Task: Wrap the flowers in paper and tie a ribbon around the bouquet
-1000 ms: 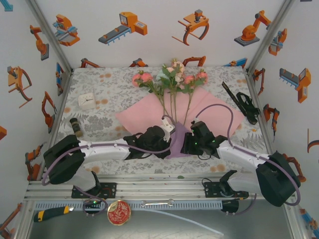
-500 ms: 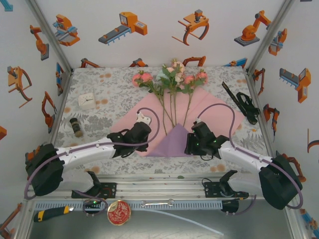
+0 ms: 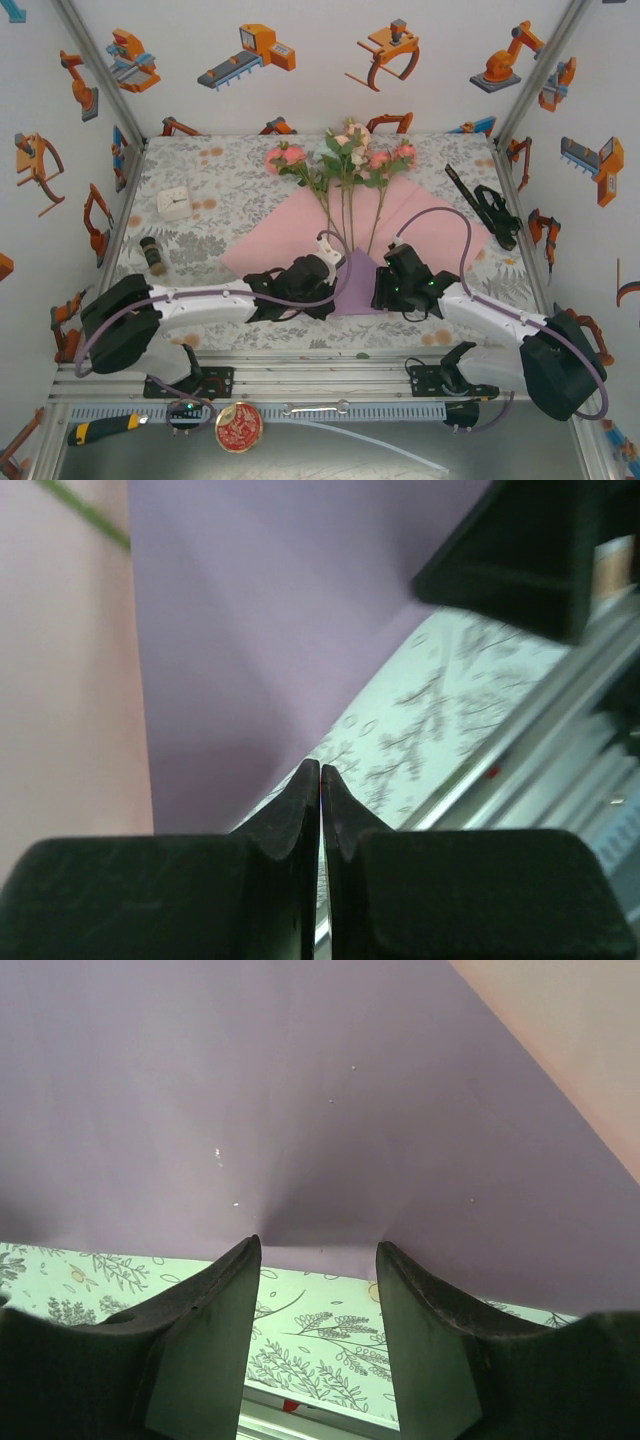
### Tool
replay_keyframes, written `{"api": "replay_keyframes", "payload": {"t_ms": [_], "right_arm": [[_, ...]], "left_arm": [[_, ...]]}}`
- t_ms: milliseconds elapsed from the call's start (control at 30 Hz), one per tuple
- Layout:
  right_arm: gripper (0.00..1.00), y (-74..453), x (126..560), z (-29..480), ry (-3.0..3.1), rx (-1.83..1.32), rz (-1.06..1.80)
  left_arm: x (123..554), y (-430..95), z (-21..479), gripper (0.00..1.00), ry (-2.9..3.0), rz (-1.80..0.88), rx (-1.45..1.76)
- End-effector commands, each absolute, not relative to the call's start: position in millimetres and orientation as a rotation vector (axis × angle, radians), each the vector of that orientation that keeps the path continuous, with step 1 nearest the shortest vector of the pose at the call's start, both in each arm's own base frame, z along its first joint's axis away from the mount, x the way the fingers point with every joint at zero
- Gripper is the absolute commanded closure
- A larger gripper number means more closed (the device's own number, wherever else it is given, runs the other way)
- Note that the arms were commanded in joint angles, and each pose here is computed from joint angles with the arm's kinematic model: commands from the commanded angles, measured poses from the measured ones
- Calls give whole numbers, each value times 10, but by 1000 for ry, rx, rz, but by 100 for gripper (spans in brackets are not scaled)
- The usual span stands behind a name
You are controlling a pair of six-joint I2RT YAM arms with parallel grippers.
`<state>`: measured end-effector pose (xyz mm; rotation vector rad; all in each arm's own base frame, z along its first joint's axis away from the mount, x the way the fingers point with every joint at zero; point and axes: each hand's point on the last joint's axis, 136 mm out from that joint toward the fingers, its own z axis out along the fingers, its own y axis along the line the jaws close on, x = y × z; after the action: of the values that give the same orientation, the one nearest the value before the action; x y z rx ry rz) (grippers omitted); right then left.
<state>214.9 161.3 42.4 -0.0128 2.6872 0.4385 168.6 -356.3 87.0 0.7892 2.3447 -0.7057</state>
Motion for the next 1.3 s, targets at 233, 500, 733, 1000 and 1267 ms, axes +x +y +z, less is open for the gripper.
{"api": "replay_keyframes", "payload": {"t_ms": [233,500,733,1000,1267], "right_arm": [[48,1356,2171,482,2661,80,294],[46,893,2133,389,2678,345,179],[43,449,2061,426,2573,678,75],[43,213,1991,439,2491,889,63],[39,566,2270,946,2486,519,251]], "left_arm": [[1833,-3117,395,96,2452,-561,662],[1846,-2805,190,98,2524,-546,521],[1823,-2723,153,98,2548,-525,489],[1827,-2698,231,89,2539,-574,405],[2079,-2580,738,69,2435,-641,186]]}}
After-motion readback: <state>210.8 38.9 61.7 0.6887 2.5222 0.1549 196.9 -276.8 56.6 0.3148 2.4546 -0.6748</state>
